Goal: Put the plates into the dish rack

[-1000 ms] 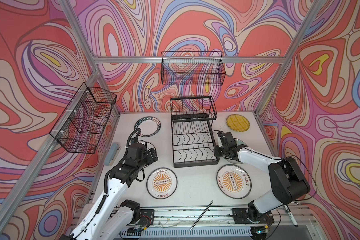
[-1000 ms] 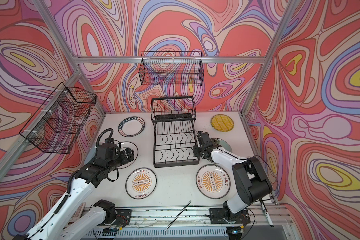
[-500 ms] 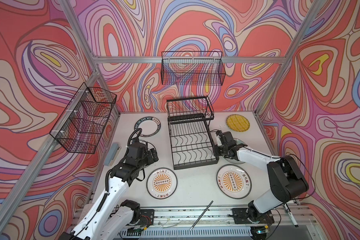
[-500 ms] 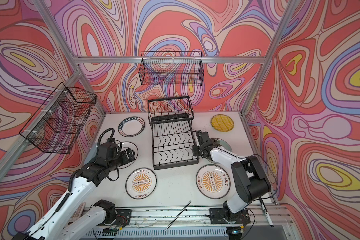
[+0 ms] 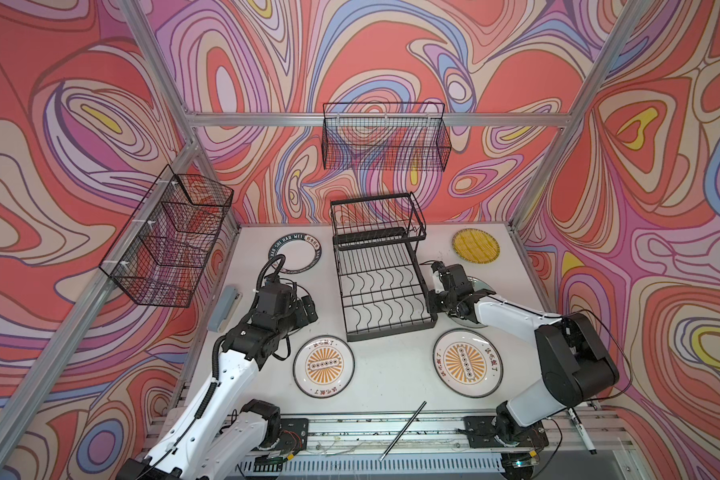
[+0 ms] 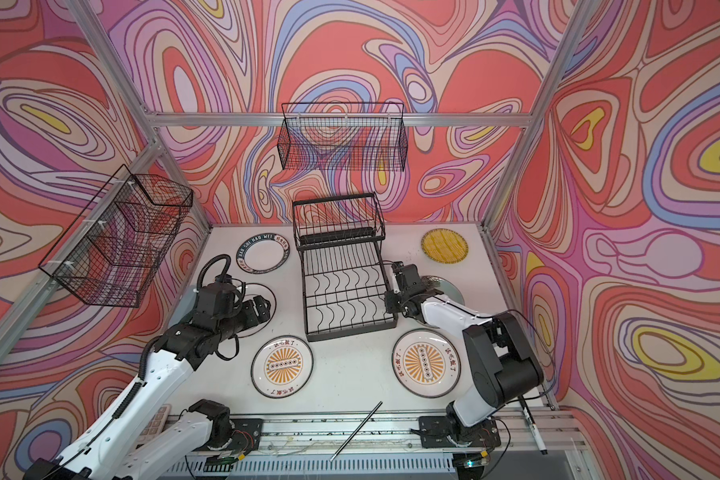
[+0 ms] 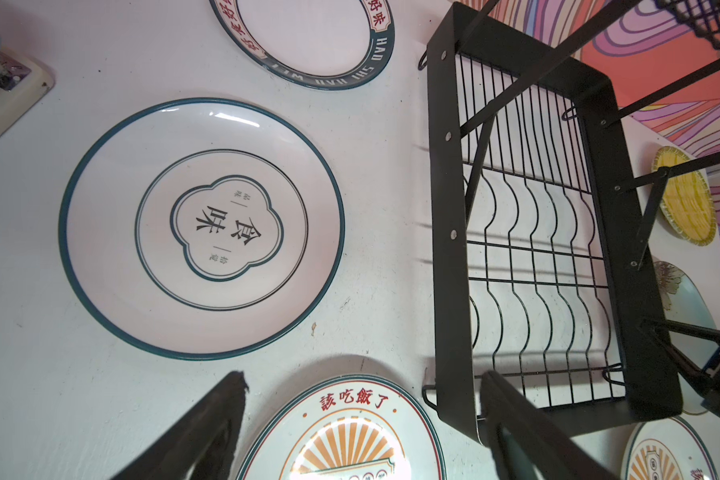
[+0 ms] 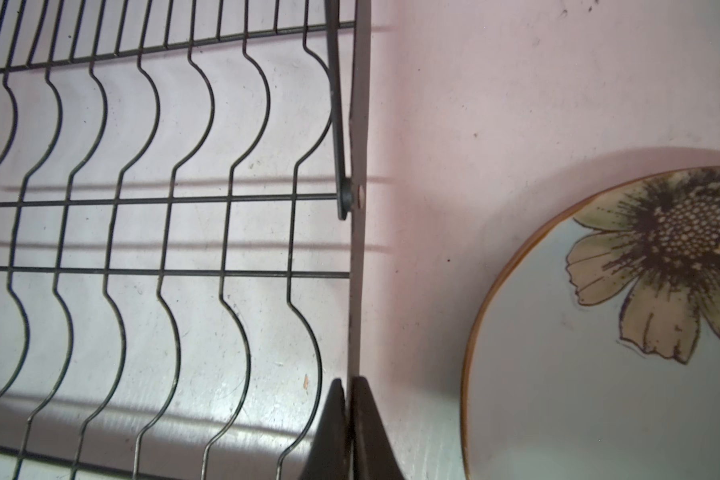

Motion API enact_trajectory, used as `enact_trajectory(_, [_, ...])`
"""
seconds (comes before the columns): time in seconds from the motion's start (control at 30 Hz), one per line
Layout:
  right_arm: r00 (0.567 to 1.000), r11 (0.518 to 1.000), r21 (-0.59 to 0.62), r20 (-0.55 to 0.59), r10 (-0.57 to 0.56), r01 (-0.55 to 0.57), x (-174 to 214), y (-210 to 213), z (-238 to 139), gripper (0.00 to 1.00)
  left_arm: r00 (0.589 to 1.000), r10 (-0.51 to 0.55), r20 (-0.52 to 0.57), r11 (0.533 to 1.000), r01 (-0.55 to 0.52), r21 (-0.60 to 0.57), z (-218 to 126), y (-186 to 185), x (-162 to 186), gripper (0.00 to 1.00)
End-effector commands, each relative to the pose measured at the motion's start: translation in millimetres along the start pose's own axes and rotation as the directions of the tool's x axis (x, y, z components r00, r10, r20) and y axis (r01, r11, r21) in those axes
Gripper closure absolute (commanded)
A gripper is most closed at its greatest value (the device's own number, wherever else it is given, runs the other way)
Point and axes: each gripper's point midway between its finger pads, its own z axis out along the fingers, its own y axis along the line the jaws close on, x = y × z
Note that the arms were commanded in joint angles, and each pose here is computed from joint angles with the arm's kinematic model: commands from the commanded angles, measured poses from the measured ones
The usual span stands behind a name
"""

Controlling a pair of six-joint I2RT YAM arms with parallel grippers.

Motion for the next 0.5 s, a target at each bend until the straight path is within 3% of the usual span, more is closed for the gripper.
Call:
enact_trajectory(0.0, [0.996,0.985,-0.152,0.033,-0.079,0.083,-5,32,-11,1.00,1.000,0.005,0.000,1.000,-0.005,0.008,-5,-3,-3,0.09])
enact_trajectory(0.3, [0.997,0.994,-0.089,0.042,-0.059,0.063,-13,23,-8,0.95,1.000,0.000,-0.006,1.000,0.000,0.006,-5,-1,0,0.09])
enact_trajectory(0.47, [0.998,0.996,-0.081,0.053,-0.040,0.045,-19,22,-10,0.83,1.000,-0.002,-0.019,1.000,0.002,0.002,-4,0,4,0.09])
